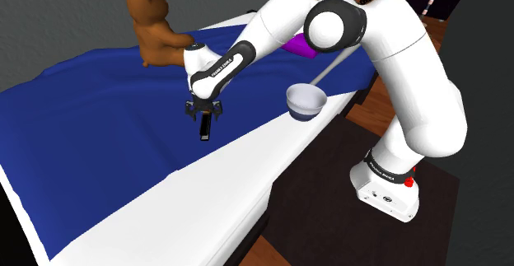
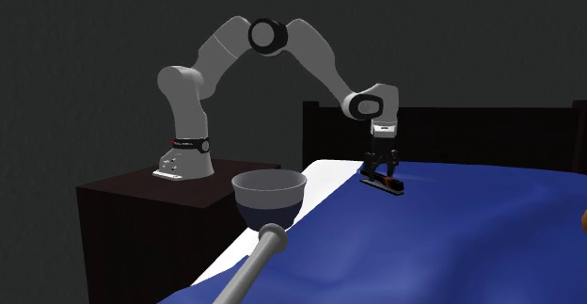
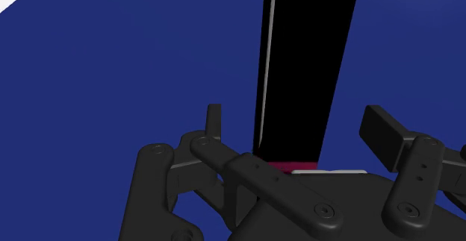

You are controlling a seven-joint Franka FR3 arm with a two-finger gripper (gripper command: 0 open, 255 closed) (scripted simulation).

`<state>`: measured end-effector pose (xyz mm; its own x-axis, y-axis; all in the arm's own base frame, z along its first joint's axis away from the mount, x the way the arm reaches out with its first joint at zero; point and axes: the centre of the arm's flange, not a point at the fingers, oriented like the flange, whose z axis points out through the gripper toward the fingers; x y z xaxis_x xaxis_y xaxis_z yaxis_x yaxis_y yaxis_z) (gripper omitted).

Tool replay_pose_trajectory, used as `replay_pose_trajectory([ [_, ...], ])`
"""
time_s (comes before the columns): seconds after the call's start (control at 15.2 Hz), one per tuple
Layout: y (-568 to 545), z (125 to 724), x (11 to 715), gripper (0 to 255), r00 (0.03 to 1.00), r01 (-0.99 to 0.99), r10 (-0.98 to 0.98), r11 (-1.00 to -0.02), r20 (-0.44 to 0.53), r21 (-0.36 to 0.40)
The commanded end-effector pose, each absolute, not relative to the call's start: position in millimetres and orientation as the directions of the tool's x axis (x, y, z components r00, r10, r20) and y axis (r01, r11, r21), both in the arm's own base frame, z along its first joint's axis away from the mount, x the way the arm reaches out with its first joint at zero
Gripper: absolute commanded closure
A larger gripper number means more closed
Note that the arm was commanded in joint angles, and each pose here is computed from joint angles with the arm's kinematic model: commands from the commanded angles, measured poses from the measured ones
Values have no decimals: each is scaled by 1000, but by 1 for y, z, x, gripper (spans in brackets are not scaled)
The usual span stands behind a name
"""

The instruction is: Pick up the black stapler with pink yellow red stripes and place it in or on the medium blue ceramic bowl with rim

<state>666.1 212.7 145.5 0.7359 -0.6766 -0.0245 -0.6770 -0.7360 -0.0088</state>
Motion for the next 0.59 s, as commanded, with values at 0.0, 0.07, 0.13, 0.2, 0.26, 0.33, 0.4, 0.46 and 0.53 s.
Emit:
replay_pose_trajectory([
  [0.0, 213, 135, 666, 0, 736, -677, -677, -736, -24, -9],
  [0.07, 213, 132, 666, 0, 736, -677, -677, -736, -24, -9],
  [0.13, 213, 132, 666, 0, 736, -677, -677, -736, -24, -9],
  [0.2, 213, 132, 666, 0, 736, -677, -677, -736, -24, -9],
  [0.26, 213, 132, 666, 0, 736, -677, -677, -736, -24, -9],
  [0.33, 213, 132, 666, 0, 736, -677, -677, -736, -24, -9],
  [0.4, 213, 132, 666, 0, 736, -677, -677, -736, -24, -9],
  [0.46, 213, 132, 666, 0, 736, -677, -677, -736, -24, -9],
  [0.53, 213, 132, 666, 0, 736, -677, -677, -736, -24, -9],
])
